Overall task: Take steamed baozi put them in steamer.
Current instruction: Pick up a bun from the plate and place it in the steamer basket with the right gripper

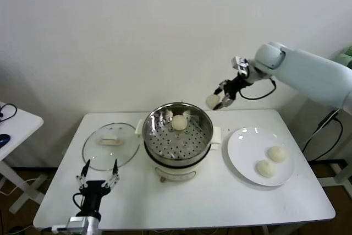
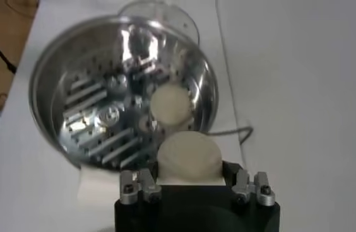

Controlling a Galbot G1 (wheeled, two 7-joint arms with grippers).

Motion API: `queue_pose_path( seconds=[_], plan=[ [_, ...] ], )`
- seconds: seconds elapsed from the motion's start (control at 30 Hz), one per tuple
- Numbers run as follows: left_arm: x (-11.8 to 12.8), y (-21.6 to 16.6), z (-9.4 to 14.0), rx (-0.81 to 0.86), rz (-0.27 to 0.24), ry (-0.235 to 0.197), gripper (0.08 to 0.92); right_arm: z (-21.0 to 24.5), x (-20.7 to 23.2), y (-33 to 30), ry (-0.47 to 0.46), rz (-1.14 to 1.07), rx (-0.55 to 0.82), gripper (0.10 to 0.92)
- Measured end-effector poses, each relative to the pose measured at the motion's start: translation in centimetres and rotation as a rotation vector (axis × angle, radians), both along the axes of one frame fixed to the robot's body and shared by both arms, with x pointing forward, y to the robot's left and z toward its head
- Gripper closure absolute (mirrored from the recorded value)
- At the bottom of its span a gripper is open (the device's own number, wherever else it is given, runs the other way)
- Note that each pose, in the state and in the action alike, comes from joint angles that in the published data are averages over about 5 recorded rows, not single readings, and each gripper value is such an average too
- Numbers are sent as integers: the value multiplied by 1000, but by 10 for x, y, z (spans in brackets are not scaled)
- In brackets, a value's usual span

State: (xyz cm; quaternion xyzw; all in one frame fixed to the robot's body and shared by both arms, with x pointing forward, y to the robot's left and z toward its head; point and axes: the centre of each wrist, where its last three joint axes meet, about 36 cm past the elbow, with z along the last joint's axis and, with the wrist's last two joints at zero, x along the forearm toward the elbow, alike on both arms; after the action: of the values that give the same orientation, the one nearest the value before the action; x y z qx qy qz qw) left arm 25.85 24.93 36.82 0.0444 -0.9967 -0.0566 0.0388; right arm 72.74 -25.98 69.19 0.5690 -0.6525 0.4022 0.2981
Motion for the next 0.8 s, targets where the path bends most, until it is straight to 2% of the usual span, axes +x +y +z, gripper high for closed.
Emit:
queue_pose_path(
  seconds=[0.27, 0.8],
  plan=[
    [0, 1, 1, 3, 1, -2, 177, -3, 0, 61, 20, 71, 4, 361],
    [2, 3, 4, 7, -11, 1, 177, -78, -10, 149, 118, 180, -28, 353]
  ],
)
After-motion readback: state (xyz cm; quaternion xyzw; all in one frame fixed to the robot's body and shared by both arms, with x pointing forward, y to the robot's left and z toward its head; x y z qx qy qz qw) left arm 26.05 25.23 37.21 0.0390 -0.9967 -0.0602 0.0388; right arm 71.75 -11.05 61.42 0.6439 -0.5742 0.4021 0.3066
